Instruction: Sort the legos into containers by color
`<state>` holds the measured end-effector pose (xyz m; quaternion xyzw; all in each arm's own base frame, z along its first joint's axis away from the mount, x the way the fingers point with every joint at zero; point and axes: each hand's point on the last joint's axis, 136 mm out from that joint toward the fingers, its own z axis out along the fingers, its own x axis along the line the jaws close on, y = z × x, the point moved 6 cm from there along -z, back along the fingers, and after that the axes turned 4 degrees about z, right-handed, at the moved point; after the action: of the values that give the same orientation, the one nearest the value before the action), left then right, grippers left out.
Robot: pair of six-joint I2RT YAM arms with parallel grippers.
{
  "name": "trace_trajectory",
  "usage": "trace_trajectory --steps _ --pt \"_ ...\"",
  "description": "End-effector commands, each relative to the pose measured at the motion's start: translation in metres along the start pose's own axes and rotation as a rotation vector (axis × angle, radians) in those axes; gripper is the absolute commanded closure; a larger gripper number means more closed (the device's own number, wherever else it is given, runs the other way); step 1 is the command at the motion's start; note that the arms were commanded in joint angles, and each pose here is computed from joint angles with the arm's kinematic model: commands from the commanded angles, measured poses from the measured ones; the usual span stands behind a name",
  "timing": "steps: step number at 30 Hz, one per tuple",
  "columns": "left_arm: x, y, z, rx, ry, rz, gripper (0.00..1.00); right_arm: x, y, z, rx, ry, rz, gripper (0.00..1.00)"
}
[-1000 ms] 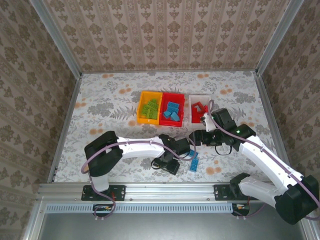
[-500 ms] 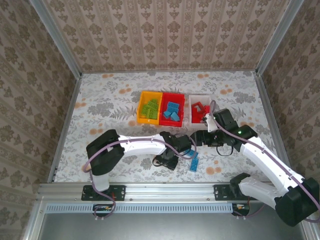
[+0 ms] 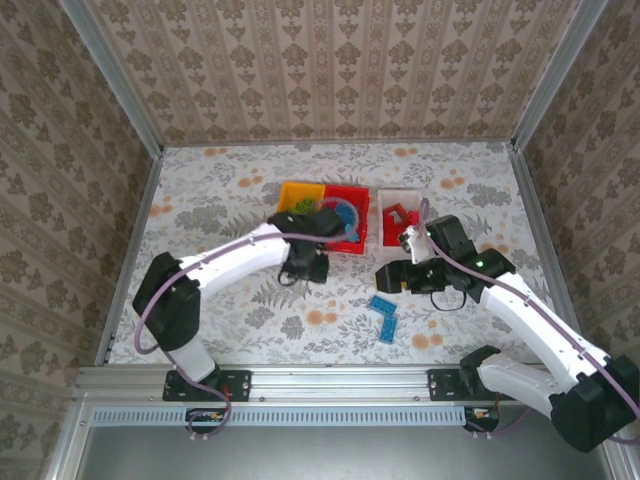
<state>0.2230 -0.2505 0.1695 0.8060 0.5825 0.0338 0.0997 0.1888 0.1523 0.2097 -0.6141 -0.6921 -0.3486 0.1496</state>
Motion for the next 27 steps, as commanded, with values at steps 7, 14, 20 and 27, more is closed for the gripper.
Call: trace_trajectory --steps 7,14,20,27 --pt "0.068 0.086 -0.016 -0.103 0.031 -0.059 0.61 0.052 0.033 0.024 -0.007 0.086 -0.169 0.26" --pt "0.081 0.128 0.012 -0.097 0.033 -0.092 0.61 0.055 0.049 0.036 0.0 0.062 -0.179 0.27" --pt "0.073 0.135 0.036 -0.06 -0.001 -0.109 0.61 0.055 0.052 0.04 -0.008 0.061 -0.177 0.27" --pt "0.067 0.128 0.039 -0.052 -0.024 -0.111 0.42 0.047 0.05 0.042 -0.005 0.027 -0.166 0.26"
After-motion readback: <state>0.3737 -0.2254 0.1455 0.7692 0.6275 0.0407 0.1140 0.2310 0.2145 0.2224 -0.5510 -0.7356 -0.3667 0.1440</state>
